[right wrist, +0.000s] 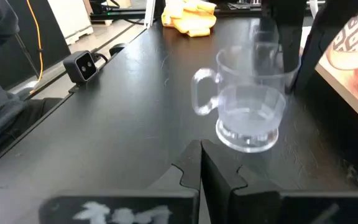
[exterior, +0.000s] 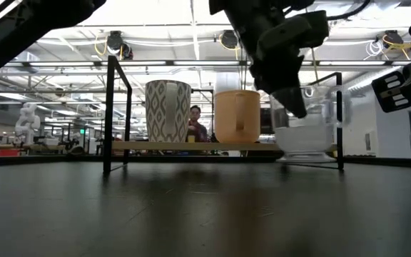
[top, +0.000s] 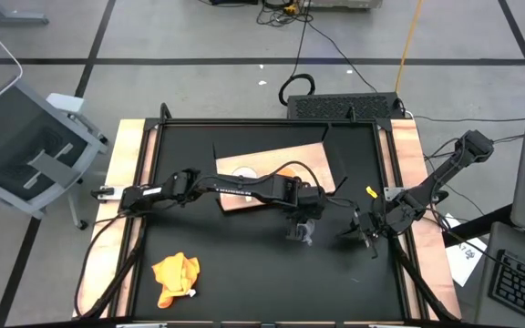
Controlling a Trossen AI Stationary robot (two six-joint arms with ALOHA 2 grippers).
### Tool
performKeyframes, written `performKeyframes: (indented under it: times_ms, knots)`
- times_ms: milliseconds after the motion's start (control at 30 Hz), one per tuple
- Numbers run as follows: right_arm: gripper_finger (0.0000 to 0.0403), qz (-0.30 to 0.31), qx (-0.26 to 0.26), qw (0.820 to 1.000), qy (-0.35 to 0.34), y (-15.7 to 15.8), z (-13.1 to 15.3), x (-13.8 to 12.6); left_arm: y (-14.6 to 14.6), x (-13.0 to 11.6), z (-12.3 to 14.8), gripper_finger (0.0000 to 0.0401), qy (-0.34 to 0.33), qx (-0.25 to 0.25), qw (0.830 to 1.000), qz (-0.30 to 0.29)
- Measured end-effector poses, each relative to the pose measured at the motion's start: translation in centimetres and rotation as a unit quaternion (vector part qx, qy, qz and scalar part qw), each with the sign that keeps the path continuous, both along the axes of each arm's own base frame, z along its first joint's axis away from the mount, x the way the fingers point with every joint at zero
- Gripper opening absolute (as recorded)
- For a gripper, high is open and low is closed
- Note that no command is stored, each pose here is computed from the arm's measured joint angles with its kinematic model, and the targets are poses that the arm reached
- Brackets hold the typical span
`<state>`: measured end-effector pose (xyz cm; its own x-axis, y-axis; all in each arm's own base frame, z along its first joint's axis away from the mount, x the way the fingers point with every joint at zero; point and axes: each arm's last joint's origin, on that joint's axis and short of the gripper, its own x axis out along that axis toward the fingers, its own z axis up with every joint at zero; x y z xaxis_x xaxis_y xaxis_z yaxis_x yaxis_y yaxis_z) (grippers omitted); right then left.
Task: Stack small to large cups/mugs on shelf
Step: Put the transparent mug on the shelf
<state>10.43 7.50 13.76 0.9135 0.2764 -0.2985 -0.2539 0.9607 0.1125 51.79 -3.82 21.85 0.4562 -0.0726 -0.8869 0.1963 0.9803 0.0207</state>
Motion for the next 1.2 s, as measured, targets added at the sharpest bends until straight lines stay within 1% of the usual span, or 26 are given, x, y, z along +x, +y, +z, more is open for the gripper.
performKeyframes:
  times_ms: [133,333,433,667,867,1033,1200]
  knots:
    - [0.0000,0.001,-0.001,1.000,-0.001,0.0,0.0,0.0,-0.1,0.0,-0.1,0.0001,0.003,-0.003,1.000,-0.002]
    - [0.0000,0.001,0.000,1.000,-0.003,0.0,0.1,0.0,-0.1,0.3,-1.4,0.0001,0.015,-0.003,1.000,-0.002]
    - [0.0000,0.001,0.001,1.000,-0.003,0.0,0.1,0.0,-0.1,0.4,-1.6,0.0001,0.015,-0.004,1.000,-0.001]
    - [0.0000,0.001,0.001,1.000,-0.004,0.0,0.1,0.0,-0.3,0.6,-2.0,0.0001,0.009,-0.005,1.000,-0.002]
    - [0.0000,0.001,0.001,1.000,-0.004,0.0,0.1,0.0,-0.9,1.0,-1.9,0.0001,-0.009,-0.016,1.000,0.015]
    - [0.0000,0.001,0.001,1.000,-0.004,0.0,0.1,0.0,-1.4,0.9,-1.9,0.0001,-0.011,-0.012,1.000,0.005]
    - [0.0000,0.001,0.001,1.000,-0.004,0.0,0.1,0.0,-2.0,0.9,-1.9,0.0001,-0.012,-0.001,1.000,-0.021]
